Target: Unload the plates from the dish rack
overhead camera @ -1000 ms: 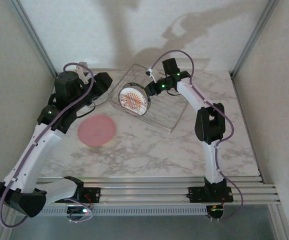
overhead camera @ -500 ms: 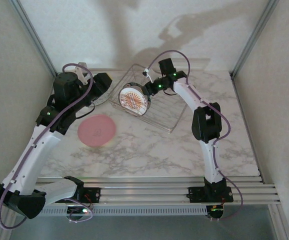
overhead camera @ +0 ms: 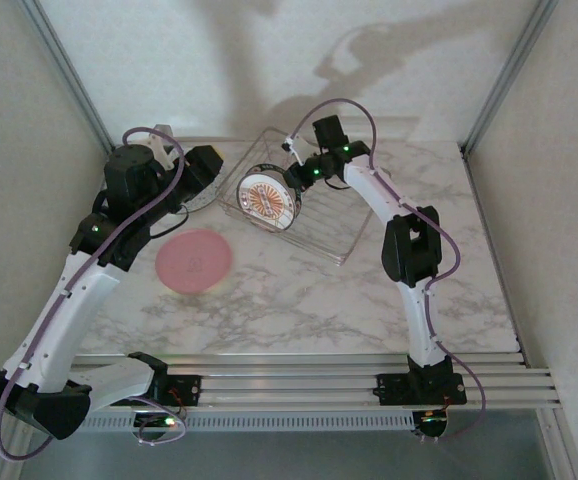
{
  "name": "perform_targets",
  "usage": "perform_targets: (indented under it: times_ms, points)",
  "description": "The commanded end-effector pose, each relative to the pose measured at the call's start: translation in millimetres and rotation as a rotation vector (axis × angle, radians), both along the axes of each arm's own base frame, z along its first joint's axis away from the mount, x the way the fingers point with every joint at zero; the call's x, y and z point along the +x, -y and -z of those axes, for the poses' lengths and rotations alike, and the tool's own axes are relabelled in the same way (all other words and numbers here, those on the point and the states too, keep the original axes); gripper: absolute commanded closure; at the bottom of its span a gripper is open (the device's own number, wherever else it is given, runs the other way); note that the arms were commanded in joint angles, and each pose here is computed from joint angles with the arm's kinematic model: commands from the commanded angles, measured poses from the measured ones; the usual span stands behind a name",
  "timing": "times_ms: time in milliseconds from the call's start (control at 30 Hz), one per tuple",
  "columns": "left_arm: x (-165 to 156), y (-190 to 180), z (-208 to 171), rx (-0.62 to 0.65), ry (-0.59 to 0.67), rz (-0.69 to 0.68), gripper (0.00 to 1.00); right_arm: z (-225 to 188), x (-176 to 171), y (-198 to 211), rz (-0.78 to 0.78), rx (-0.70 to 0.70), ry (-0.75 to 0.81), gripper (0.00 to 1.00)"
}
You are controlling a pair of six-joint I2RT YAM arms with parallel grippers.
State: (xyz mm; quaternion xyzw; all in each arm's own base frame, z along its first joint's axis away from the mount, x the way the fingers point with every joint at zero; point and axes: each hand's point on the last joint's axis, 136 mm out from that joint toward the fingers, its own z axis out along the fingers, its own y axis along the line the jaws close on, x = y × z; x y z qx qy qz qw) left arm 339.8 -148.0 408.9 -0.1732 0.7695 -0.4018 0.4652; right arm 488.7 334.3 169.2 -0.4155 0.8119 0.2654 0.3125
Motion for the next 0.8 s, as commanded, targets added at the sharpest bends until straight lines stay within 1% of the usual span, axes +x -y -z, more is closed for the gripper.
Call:
perform_targets:
  times_ms: [0,300,500,600,767]
  points:
    - [-7,-2,-13,-0.002,0.041,-0.007,0.47,-25,-9,-13,-0.022,0.006,0.053,1.00]
    - [-3,1,-7,-0.004,0.035,-0.001,0.47,-69,-4,0,0.072,-0.064,0.252,1.00]
    - [-1,3,-7,-0.010,0.040,0.006,0.47,-97,-3,16,0.119,-0.106,0.349,1.00]
    - [0,5,-6,-0.015,0.039,0.010,0.47,-111,-4,23,0.132,-0.110,0.385,1.00]
    - [3,8,-3,-0.017,0.035,0.022,0.47,-142,0,39,0.195,-0.101,0.454,1.00]
